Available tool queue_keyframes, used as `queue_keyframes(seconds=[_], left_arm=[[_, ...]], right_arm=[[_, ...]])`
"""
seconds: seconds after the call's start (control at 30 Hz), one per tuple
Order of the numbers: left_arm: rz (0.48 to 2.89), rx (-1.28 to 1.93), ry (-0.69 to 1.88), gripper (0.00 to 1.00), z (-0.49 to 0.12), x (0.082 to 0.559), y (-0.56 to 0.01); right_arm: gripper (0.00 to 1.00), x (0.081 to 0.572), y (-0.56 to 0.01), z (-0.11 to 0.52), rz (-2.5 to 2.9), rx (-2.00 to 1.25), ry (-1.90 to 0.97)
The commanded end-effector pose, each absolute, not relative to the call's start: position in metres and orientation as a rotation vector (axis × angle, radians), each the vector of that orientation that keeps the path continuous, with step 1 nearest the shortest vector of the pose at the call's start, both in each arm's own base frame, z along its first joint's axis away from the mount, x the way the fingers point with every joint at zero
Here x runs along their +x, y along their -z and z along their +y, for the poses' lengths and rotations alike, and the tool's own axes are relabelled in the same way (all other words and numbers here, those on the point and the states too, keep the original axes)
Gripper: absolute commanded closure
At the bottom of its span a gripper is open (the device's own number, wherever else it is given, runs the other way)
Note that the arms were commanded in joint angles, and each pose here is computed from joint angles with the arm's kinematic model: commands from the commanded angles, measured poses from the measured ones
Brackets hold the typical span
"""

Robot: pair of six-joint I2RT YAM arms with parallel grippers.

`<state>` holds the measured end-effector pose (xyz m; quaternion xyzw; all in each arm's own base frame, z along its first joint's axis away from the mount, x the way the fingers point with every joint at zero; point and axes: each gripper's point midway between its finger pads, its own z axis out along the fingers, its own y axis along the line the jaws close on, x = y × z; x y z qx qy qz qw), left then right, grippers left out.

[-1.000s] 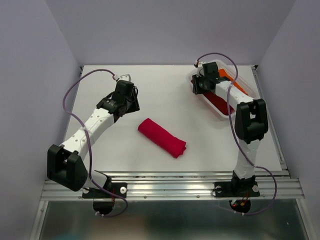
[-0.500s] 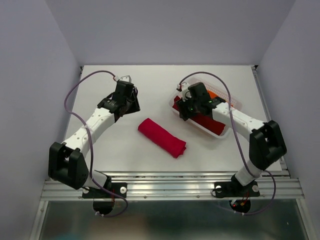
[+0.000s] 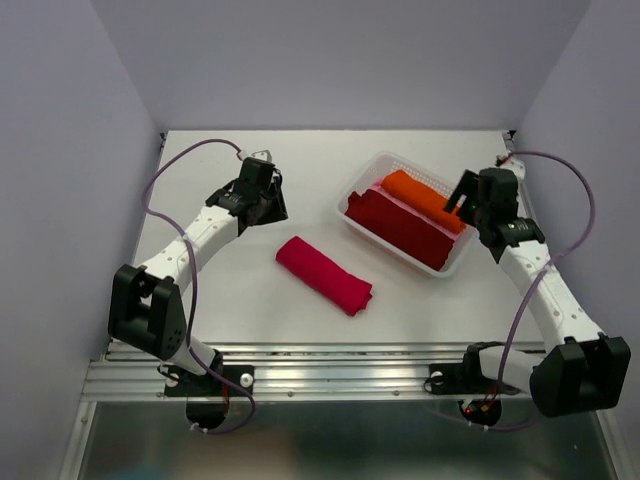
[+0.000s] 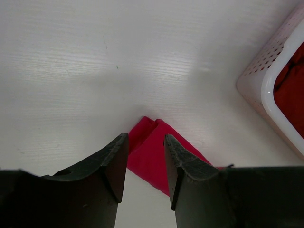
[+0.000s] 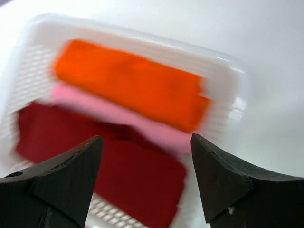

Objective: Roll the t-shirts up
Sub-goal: Move the bin to the center of the board.

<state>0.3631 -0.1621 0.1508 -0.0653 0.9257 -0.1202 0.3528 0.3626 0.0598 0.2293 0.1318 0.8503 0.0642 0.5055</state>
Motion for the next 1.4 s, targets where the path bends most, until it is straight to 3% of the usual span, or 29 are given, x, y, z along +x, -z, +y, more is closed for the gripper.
queue_keyframes(seconds=[0.0,0.2,0.3,0.37,0.4,0.63,0.73,0.9,1.0,1.03,1.17,1.3,1.37], left_arm=[[2.328,-0.154,0.348,0.54,-0.167,0.376,-0.174],[2.338,-0.158,0.332,0.54,-0.164,0.377,-0.173],[2.336,-0.154,0.338,0.54,-0.164,0.377,-0.173],[2.343,-0.149,0.342,0.54,-0.166,0.377,-0.17],[2.346,-0.15,0.341,0.54,-0.165,0.377,-0.169],[2.355,-0.154,0.342,0.54,-0.166,0.377,-0.163],[2.363,-0.157,0.341,0.54,-0.166,0.378,-0.16],[2.377,-0.162,0.338,0.54,-0.167,0.377,-0.155],[2.394,-0.166,0.322,0.54,-0.164,0.374,-0.149],[2.403,-0.168,0.314,0.53,-0.163,0.373,-0.147],[2.408,-0.188,0.3,0.53,-0.158,0.372,-0.145],[2.417,-0.218,0.287,0.52,-0.147,0.368,-0.141],[2.427,-0.23,0.285,0.51,-0.142,0.366,-0.136]], right_arm=[[0.2,0.334,-0.196,-0.011,2.013,0.804,-0.055],[0.21,0.311,-0.15,-0.04,2.048,1.034,-0.1],[0.28,0.312,-0.13,-0.035,2.104,1.042,-0.156],[0.38,0.316,-0.121,-0.035,2.114,1.046,-0.157],[0.49,0.316,-0.115,-0.034,2.127,1.044,-0.159],[0.82,0.337,-0.118,-0.033,2.134,0.89,-0.165],[0.91,0.357,-0.123,-0.029,2.162,0.769,-0.194],[0.94,0.387,-0.119,-0.026,2.224,0.644,-0.21],[0.84,0.406,-0.123,-0.036,2.221,0.613,-0.148],[0.71,0.41,-0.127,-0.041,2.209,0.622,-0.121],[0.36,0.422,-0.161,-0.04,2.133,0.614,-0.154],[0.21,0.404,-0.195,-0.023,2.073,0.599,-0.262],[0.2,0.389,-0.201,-0.01,2.069,0.582,-0.315]])
